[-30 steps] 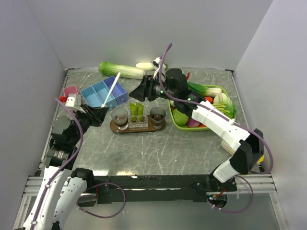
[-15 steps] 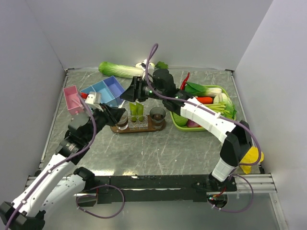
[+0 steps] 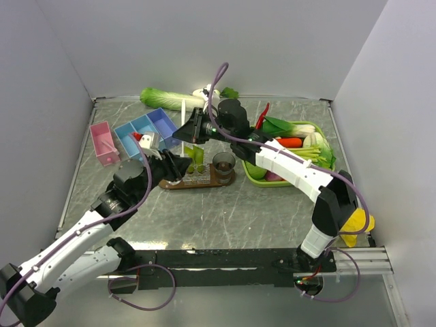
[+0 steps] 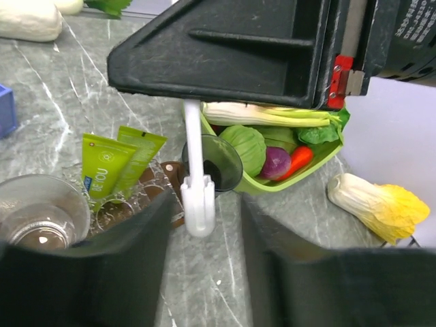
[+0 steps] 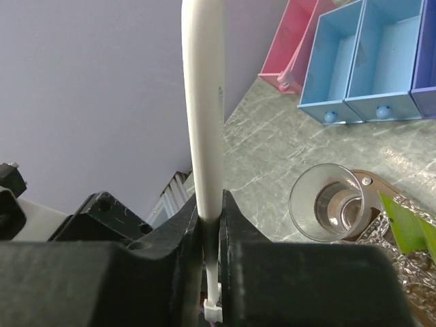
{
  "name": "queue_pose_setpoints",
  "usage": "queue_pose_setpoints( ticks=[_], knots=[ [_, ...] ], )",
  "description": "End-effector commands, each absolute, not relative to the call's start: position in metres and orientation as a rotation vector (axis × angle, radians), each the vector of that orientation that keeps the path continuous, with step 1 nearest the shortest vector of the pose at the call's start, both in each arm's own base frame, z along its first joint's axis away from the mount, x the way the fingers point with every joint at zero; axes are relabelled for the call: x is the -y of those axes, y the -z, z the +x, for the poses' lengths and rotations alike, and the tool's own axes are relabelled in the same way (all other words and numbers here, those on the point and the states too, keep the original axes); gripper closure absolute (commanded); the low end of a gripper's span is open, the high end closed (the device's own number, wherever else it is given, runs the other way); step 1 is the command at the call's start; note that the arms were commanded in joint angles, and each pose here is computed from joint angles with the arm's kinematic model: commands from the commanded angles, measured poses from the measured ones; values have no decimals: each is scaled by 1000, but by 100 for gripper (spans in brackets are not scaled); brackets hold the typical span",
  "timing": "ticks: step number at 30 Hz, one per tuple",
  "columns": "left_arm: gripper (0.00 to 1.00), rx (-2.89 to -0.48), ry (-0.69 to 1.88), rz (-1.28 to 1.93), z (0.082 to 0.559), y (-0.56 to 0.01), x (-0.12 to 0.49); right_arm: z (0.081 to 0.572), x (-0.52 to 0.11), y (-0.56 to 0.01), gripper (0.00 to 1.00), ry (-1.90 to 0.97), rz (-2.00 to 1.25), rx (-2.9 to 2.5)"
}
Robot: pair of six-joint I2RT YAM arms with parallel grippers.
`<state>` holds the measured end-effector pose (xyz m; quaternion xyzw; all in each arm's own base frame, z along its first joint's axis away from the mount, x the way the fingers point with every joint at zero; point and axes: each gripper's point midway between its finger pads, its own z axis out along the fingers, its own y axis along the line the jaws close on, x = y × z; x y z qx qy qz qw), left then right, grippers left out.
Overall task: Prepare toiletry sets of a toothbrush and toothpaste on the tray
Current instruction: Pick up the toothbrush from the storage box.
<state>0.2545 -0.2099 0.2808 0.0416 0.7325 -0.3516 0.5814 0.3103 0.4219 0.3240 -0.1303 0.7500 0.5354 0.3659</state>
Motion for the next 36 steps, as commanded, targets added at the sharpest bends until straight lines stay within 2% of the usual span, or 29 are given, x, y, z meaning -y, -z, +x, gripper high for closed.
queue_pose_setpoints(
  ticks=[1,4,6,9,15,24,29,36],
  knots=[
    [44,-1614,852,74,257,-316,212,302,-422,-353,94,-1451,-334,-1830],
    [29,-1594,853,78,255,-323,209,300,-420,-355,100,-1459,-336,-1823],
    [19,-1583,849,84,253,-326,207,298,-418,-358,100,-1464,-338,-1812],
    [11,-1574,855,109,245,-330,205,297,-413,-364,100,-1457,-343,-1790],
    [1,-1565,884,183,231,-333,206,291,-396,-372,100,-1452,-390,-1742],
    [1,-1507,1015,296,209,-373,222,241,-367,-369,100,-1422,-679,-1716],
    [1,-1456,1144,343,198,-388,237,204,-345,-345,100,-1388,-872,-1788],
    [2,-1413,1304,396,184,-398,254,153,-319,-329,100,-1477,-1023,-1805]
  ],
)
